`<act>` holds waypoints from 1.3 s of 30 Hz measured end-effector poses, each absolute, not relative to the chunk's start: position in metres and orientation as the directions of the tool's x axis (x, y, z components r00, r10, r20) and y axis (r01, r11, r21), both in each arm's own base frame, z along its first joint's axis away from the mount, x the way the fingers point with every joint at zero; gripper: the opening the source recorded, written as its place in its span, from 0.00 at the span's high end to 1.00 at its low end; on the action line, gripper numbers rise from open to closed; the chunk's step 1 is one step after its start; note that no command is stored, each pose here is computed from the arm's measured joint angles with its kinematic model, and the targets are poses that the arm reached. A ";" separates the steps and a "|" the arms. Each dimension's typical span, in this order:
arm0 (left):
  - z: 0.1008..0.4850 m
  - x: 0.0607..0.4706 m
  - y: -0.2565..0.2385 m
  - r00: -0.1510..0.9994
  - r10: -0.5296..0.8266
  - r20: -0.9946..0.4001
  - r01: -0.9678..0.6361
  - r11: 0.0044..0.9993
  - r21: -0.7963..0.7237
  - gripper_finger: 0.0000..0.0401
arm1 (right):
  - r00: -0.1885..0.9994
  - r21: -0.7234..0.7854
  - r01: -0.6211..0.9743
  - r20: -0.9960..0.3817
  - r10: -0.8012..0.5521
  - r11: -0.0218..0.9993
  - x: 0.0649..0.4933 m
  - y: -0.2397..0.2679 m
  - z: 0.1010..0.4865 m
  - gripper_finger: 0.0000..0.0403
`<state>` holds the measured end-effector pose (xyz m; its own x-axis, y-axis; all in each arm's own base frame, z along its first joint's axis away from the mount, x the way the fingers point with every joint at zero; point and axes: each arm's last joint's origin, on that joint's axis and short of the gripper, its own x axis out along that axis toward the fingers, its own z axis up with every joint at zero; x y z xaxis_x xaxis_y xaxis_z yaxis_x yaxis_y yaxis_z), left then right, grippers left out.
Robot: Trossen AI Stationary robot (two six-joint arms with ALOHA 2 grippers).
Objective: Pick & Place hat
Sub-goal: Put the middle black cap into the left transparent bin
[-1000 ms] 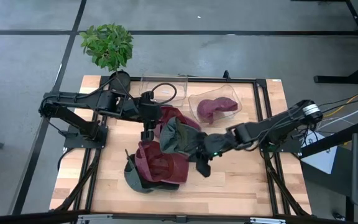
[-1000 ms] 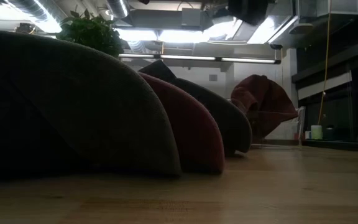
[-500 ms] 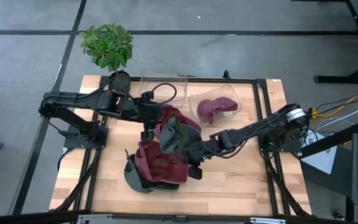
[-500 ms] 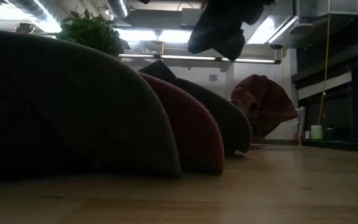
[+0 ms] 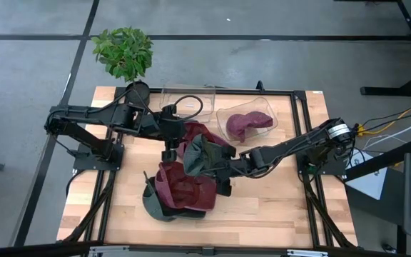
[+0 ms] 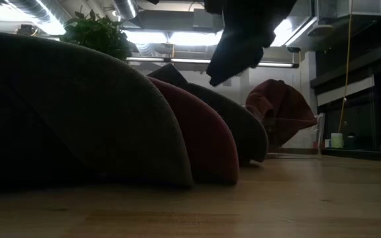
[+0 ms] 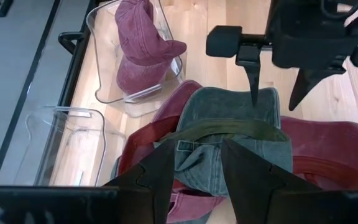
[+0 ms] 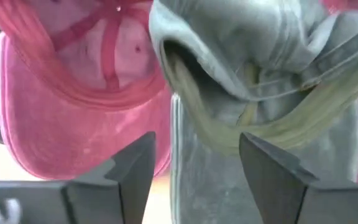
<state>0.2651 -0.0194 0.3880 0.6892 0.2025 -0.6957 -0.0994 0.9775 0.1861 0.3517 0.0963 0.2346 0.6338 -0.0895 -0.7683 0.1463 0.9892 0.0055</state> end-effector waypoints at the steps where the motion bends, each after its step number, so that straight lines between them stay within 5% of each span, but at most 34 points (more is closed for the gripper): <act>1: 0.388 0.265 -0.019 0.688 0.203 -0.696 -0.099 0.977 0.187 0.68 | 0.625 0.013 0.148 -0.776 -0.083 0.989 0.351 0.096 0.232 0.41; 12: 0.387 0.264 -0.019 0.680 0.203 -0.705 -0.096 0.977 0.189 0.68 | 0.568 -0.011 0.153 -0.817 -0.097 0.988 0.361 0.099 0.200 0.45; 20: 0.390 0.264 -0.019 0.681 0.203 -0.704 -0.094 0.977 0.191 0.68 | 0.567 0.053 0.206 -0.821 -0.075 0.977 0.360 0.094 0.205 0.94; 32: 0.450 0.248 -0.015 0.794 0.301 -0.528 -0.133 0.934 0.332 0.68 | 0.684 0.203 0.248 -0.729 -0.022 0.947 0.338 0.069 0.319 0.96; 39: 0.475 0.233 -0.013 0.833 0.296 -0.467 -0.154 0.935 0.319 0.68 | 0.828 0.282 0.218 -0.560 -0.025 0.934 0.308 0.048 0.399 0.97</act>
<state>0.2331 -0.0131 0.4749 0.8330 0.2965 -0.4671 -0.1540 0.9352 0.3190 0.3077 0.0484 0.3990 0.8280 -0.0246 -0.5601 0.2184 0.9343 0.2818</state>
